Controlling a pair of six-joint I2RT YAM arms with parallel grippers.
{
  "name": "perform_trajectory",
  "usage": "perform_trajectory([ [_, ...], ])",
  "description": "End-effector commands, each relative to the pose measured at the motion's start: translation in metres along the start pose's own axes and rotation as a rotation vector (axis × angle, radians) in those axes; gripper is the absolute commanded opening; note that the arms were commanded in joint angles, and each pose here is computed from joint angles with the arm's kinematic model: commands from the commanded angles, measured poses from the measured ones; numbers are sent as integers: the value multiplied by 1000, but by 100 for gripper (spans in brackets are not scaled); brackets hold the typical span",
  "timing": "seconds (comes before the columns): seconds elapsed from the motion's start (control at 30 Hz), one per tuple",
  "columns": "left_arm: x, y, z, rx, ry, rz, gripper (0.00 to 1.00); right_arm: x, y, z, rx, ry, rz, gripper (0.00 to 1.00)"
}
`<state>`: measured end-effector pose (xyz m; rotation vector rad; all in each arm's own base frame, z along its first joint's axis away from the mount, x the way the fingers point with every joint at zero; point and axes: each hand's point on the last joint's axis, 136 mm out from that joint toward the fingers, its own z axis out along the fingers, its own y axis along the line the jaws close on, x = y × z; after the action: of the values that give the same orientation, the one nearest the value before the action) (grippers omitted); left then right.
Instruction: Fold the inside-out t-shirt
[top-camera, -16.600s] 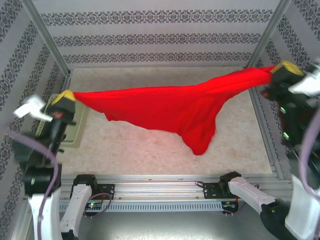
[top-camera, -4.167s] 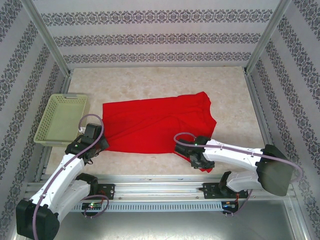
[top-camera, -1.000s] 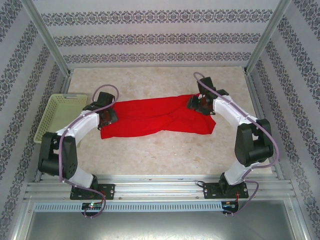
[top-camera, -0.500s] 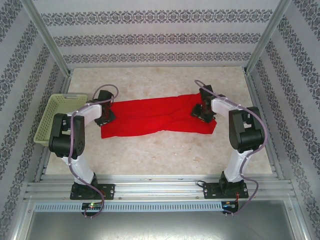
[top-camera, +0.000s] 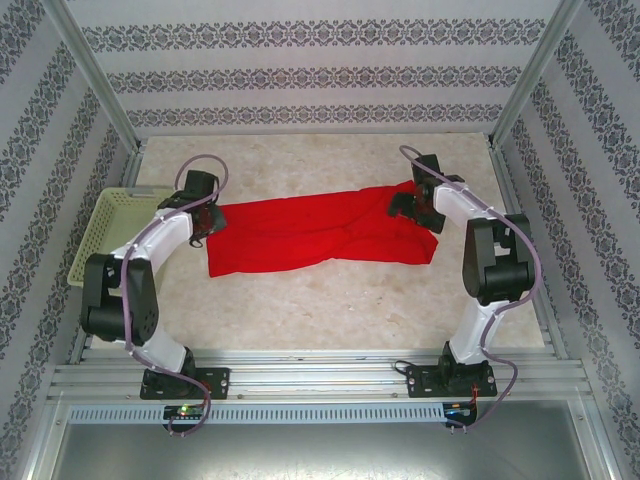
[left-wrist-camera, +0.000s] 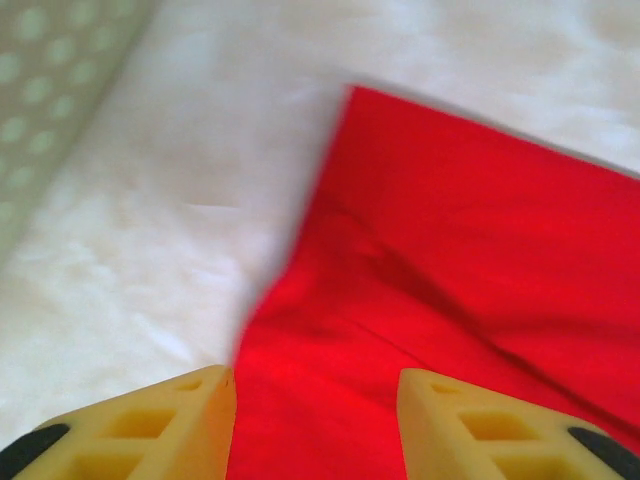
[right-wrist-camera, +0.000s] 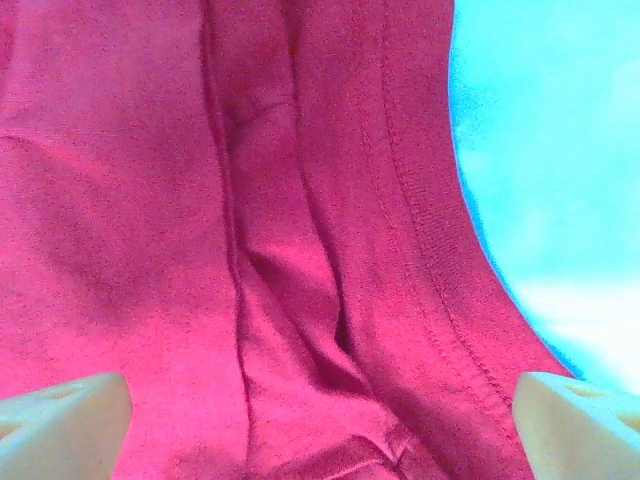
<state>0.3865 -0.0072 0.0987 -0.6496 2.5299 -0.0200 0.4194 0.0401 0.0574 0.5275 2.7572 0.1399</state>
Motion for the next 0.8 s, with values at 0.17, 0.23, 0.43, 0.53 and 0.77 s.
perform_trajectory([
  [0.17, 31, -27, 31, 106, 120, 1, 51, -6, -8, 8, 104, 54, -90, 98],
  [0.23, 37, -24, 40, 99, 140, -10, 53, -7, -9, 16, 120, 76, -93, 98],
  [0.43, 54, -8, 65, 58, 204, -62, 57, -2, 5, 36, 84, 148, -97, 97],
  [0.53, 62, -3, 71, 55, 226, -81, 58, 2, 18, 41, 56, 174, -112, 91],
  [0.77, 72, 5, 68, 49, 219, -99, 58, 11, 45, 50, 49, 212, -165, 73],
])
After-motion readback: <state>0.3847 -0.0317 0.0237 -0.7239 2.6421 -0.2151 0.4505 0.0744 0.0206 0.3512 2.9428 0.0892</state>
